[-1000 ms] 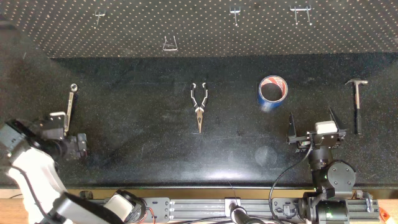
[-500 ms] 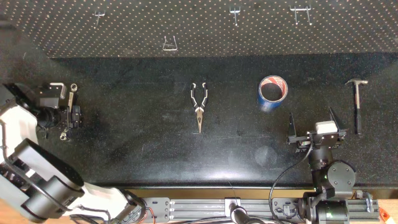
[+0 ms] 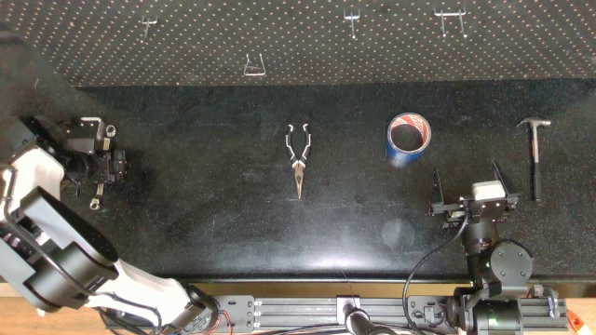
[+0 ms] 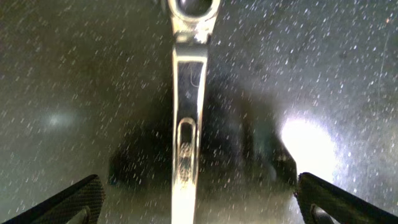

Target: Place Tools Onto Pegboard

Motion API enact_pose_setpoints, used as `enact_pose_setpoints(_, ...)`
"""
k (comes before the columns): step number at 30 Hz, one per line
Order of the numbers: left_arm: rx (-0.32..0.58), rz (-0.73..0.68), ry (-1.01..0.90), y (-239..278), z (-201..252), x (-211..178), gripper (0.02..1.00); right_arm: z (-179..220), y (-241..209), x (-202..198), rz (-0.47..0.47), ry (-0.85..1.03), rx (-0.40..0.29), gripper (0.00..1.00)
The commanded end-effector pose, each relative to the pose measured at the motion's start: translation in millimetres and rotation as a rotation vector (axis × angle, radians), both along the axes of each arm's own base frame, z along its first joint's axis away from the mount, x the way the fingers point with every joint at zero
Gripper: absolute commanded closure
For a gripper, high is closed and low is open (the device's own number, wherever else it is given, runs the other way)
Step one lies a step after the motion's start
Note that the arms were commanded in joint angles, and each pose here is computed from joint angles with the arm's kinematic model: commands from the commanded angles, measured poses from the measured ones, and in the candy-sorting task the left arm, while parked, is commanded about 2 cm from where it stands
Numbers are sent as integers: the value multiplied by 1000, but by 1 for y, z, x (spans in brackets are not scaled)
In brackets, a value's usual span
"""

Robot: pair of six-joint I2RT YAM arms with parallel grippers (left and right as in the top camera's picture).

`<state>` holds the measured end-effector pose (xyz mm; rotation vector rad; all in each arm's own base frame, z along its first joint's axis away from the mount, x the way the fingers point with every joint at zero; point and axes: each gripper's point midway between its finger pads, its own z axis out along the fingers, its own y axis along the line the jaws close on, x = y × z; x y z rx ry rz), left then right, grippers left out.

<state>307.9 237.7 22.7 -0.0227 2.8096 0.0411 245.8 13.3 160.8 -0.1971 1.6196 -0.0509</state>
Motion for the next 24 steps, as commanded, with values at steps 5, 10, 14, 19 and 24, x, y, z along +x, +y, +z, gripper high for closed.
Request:
enact_pose_setpoints(5, 4, 36, -16, 12, 0, 16, 25, -1, 3, 0, 17, -1, -10, 23)
enact_pose_setpoints(10, -2, 35, -9, 11, -4, 15, 23, -1, 3, 0, 17, -1, -10, 23)
enact_pose_setpoints(14, -4, 36, -8, 11, -4, 15, 25, -1, 3, 0, 17, -1, -10, 23)
enact_pose_setpoints(19, -12, 60, -10, 11, -4, 15, 25, -1, 3, 0, 17, -1, -10, 23)
enact_pose_setpoints(24, -24, 56, -19, 9, -4, 17, 25, -1, 3, 0, 17, -1, -10, 23)
